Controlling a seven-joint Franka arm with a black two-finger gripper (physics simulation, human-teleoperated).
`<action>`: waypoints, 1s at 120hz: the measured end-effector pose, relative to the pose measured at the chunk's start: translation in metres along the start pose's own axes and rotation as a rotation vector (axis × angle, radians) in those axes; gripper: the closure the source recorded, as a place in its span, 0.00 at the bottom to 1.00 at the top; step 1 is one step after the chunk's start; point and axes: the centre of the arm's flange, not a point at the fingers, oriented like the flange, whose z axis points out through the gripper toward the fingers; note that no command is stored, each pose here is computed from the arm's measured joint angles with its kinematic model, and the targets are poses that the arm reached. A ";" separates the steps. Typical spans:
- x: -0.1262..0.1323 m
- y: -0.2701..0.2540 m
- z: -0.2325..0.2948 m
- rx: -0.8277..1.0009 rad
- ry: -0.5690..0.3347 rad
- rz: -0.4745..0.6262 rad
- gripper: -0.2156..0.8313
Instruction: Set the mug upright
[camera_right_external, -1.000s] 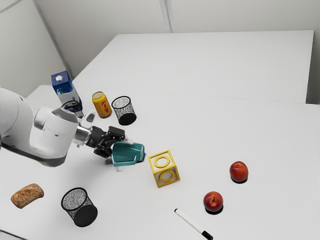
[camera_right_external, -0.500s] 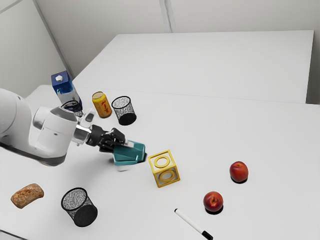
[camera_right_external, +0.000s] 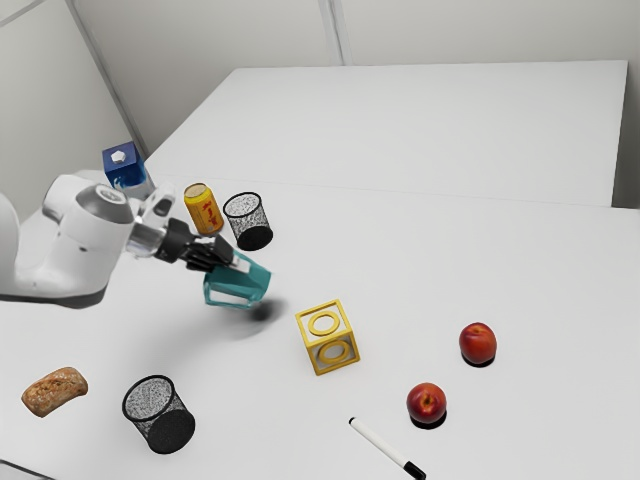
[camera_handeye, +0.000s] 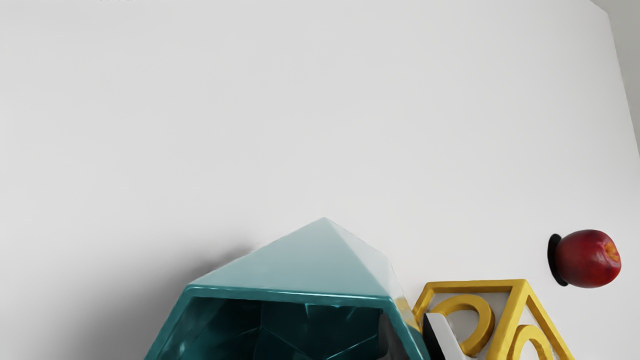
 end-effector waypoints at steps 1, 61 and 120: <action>0.001 0.001 -0.001 0.008 -0.006 0.009 0.93; 0.034 0.045 0.014 0.516 -0.333 0.387 0.95; 0.019 0.035 0.053 0.627 -0.378 0.279 0.95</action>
